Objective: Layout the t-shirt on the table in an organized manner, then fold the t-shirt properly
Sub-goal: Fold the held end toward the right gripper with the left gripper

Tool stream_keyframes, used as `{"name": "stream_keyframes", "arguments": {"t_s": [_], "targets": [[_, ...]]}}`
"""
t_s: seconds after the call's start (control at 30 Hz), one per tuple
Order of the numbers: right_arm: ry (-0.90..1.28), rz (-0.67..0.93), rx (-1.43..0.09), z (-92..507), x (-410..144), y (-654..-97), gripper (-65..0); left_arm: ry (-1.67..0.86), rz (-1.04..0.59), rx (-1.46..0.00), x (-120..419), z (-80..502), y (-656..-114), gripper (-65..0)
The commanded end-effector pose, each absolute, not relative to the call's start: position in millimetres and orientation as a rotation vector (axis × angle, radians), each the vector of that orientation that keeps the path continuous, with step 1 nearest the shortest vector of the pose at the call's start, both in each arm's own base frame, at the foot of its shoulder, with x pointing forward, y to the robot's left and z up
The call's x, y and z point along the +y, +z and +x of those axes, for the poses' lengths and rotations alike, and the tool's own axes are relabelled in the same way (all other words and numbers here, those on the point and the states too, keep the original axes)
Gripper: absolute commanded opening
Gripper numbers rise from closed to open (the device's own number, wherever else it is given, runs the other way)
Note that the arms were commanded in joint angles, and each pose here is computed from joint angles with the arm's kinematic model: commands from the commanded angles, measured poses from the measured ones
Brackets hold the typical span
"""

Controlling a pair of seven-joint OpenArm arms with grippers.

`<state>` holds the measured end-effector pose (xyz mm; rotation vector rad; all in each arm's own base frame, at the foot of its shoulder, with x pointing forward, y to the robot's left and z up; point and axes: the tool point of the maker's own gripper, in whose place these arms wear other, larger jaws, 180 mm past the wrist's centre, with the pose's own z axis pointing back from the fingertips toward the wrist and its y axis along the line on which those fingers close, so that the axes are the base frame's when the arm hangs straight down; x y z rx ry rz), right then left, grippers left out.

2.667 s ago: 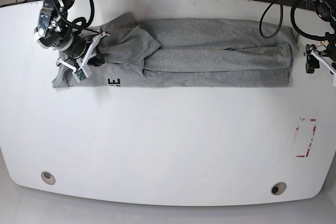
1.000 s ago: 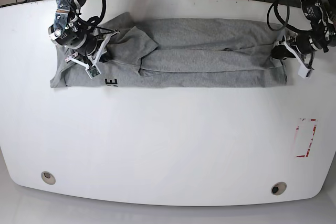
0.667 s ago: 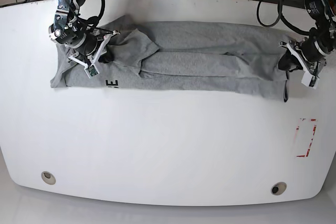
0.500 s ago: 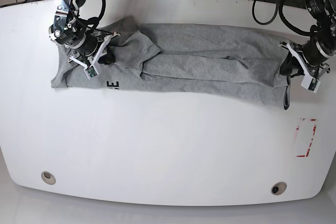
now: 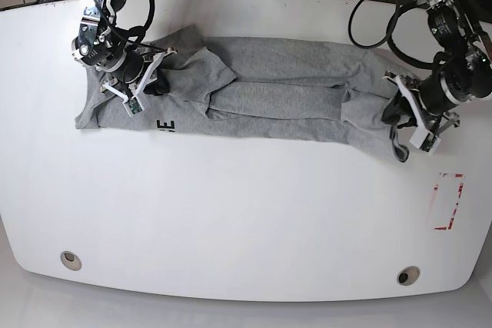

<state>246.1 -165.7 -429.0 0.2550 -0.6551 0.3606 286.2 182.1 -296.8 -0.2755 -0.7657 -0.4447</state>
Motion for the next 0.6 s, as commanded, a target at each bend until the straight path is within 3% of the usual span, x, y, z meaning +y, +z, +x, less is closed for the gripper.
{"name": "stream_keyframes", "arguments": {"t_s": [0.0,0.37,0.57], "targets": [[0.381,0.216,-0.582,235,-173,-439,-61.2,-0.476,-0.326,-0.831,159,296,-283,-62.9],[0.379,0.219,-0.583,236,-172,-440,-61.2,-0.572,-0.517,-0.812,73,289,-291,-62.8],[0.379,0.219,-0.588,238,-172,-439,-61.2,-0.632,-0.520,-0.768,44,284,-299,-62.8]]}}
